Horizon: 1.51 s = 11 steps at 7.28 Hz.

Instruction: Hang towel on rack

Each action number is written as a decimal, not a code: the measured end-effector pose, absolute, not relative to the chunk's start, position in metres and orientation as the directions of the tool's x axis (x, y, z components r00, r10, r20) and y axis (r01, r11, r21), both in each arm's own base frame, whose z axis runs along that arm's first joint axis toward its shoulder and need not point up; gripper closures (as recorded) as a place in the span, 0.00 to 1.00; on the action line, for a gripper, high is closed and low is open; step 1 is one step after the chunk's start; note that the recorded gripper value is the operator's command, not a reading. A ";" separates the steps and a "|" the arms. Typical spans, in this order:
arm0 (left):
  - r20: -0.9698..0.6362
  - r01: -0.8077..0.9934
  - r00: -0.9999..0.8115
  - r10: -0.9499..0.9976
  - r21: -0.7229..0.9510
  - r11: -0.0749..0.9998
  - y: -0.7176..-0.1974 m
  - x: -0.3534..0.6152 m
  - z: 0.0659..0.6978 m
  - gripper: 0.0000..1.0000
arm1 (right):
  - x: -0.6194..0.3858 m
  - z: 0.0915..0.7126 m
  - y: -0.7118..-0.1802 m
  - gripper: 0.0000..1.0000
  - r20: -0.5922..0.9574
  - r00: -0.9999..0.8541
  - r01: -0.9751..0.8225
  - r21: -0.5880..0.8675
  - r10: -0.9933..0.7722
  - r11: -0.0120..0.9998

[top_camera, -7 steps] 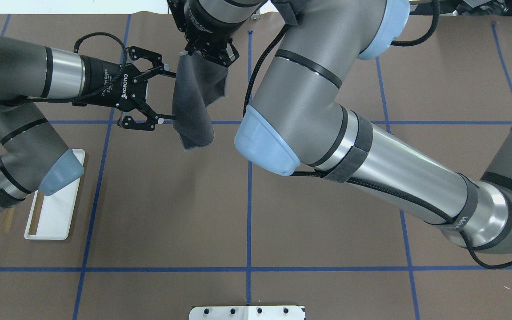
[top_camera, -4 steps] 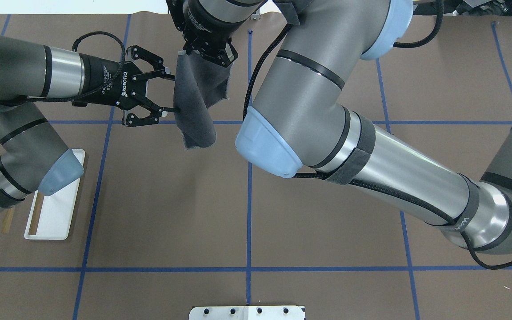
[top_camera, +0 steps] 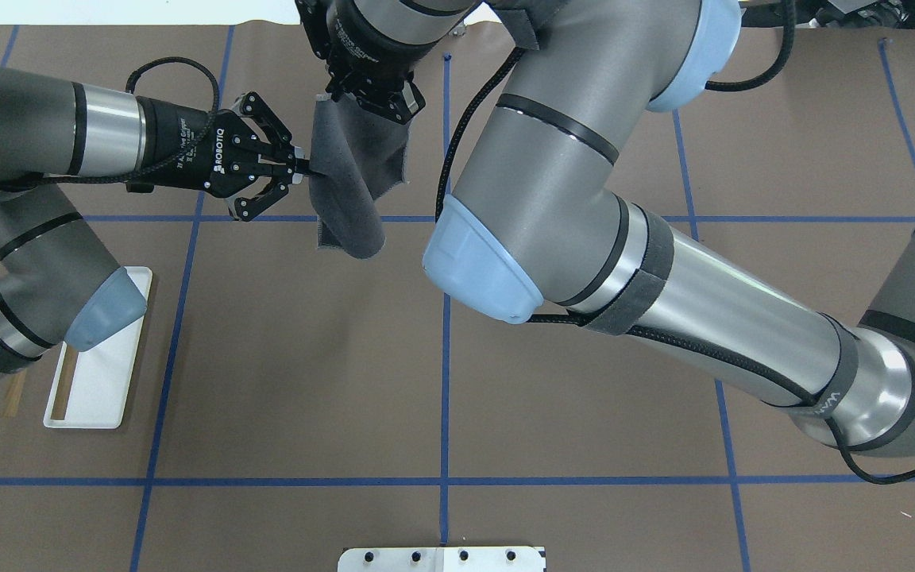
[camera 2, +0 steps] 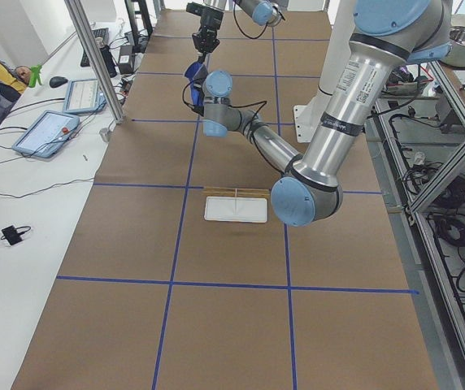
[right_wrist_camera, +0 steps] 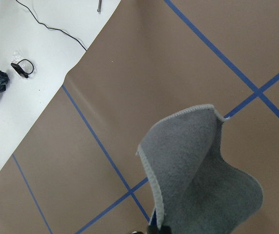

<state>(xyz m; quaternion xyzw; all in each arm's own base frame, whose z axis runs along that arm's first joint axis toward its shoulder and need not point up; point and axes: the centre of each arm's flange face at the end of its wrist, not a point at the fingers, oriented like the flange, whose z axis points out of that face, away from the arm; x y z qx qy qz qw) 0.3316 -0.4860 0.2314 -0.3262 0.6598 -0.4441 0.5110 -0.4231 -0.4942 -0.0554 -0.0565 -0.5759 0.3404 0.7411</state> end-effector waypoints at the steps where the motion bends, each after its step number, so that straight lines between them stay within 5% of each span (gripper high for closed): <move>1: -0.416 0.014 -0.268 -0.869 -0.904 0.428 -0.483 0.329 0.235 1.00 | -0.423 -0.054 -0.494 0.00 0.816 0.107 -0.440 -0.474 0.568 0.763; 6: -0.792 0.114 -0.211 -0.573 -0.602 0.790 -0.467 0.303 0.255 1.00 | -0.386 0.002 -0.475 0.00 0.832 0.114 -0.445 -0.445 0.542 0.777; 8: -0.973 0.217 -0.092 -0.209 -0.225 0.950 -0.440 0.267 0.304 1.00 | -0.376 0.019 -0.473 0.00 0.837 0.126 -0.451 -0.430 0.532 0.782; 11: -0.970 0.211 0.096 0.225 0.240 0.947 -0.398 0.227 0.385 1.00 | -0.375 0.031 -0.474 0.00 0.843 0.147 -0.456 -0.407 0.518 0.792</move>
